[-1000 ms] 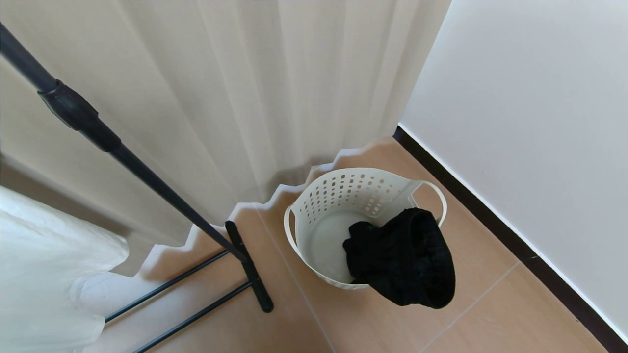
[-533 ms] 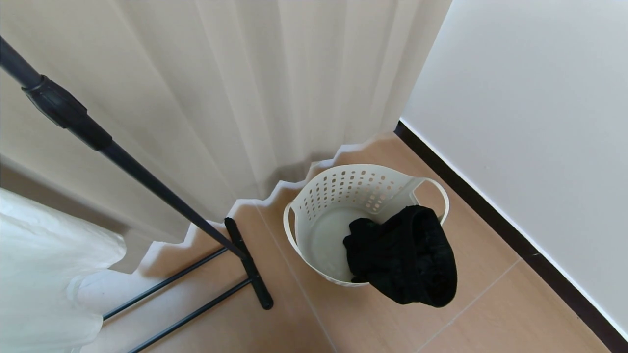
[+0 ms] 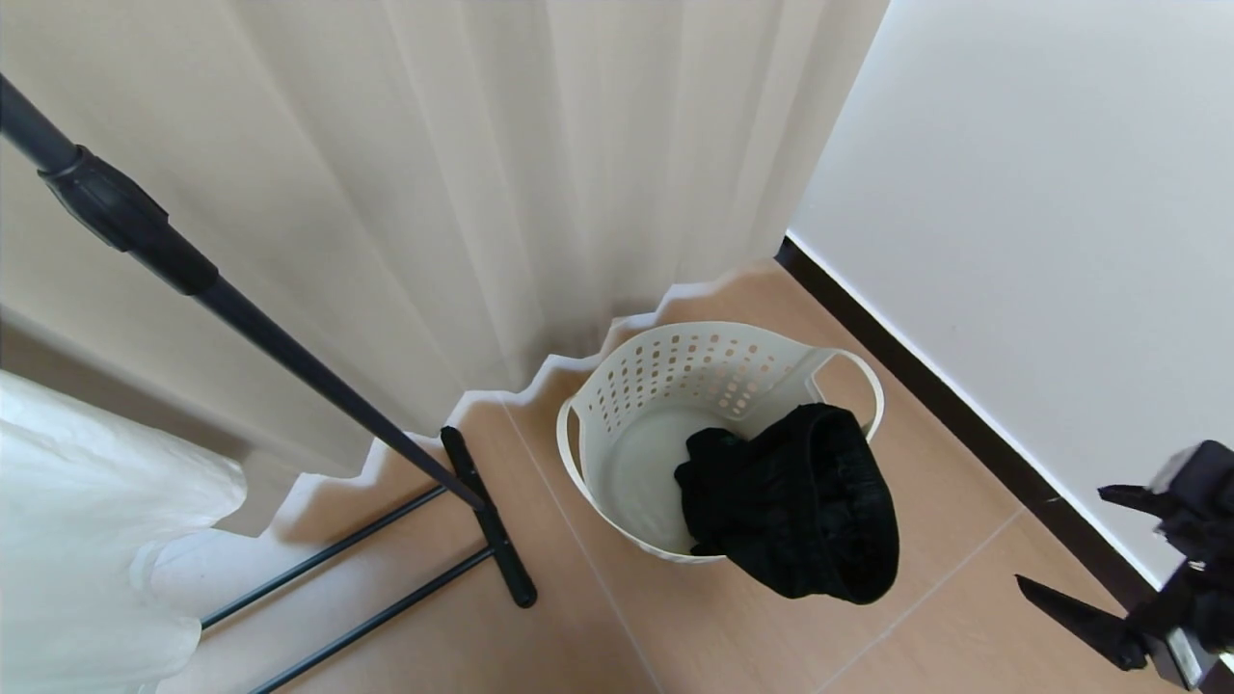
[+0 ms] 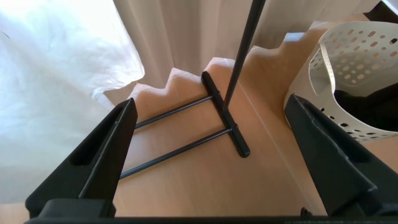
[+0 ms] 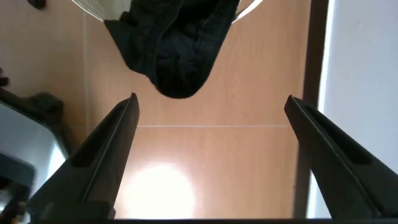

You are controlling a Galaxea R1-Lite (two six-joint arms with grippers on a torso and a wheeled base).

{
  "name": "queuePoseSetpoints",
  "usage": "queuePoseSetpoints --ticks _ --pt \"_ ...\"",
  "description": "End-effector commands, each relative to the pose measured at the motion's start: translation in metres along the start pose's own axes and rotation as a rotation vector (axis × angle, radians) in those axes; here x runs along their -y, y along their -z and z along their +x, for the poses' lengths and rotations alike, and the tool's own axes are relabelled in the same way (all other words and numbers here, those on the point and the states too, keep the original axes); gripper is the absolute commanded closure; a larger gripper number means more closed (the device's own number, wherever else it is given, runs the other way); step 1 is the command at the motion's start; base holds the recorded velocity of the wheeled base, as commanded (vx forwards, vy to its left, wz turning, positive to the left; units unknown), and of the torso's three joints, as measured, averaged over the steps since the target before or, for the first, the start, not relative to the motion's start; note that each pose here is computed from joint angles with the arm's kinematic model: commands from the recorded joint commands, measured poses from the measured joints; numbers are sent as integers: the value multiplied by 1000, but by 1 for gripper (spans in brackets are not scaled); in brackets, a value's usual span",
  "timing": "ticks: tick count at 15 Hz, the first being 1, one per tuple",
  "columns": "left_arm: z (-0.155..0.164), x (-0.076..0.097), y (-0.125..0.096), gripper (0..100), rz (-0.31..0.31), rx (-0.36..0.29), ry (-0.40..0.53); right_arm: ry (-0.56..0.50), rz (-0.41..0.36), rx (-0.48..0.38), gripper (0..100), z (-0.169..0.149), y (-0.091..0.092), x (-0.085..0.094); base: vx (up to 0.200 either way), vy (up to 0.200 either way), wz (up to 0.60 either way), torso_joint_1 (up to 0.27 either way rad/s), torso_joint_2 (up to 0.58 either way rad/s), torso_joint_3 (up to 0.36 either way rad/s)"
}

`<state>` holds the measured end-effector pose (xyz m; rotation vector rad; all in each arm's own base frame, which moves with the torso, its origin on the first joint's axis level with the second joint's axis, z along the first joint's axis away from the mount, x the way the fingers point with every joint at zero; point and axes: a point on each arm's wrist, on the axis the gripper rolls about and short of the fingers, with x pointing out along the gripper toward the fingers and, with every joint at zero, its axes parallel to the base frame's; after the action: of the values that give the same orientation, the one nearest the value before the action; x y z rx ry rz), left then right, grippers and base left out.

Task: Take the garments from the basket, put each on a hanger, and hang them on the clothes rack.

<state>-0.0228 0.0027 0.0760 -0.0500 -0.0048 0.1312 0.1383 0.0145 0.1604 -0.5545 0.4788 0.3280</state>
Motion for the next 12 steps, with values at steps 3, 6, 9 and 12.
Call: queuePoseSetpoints --ticks 3,6,9,12 --pt "0 0 0 0 -1 0 -1 -67 -307 -123 0 67 -19 26 0 0 0 0 0 0" --pt "0 0 0 0 -1 0 -1 -48 -436 -115 0 100 -38 50 0 0 0 0 0 0" --pt "0 0 0 0 -1 0 -1 -34 -473 -102 0 133 -55 67 0 0 0 0 0 0" --pt "0 0 0 0 -1 0 -1 -75 -486 -118 0 156 -54 63 0 0 0 0 0 0"
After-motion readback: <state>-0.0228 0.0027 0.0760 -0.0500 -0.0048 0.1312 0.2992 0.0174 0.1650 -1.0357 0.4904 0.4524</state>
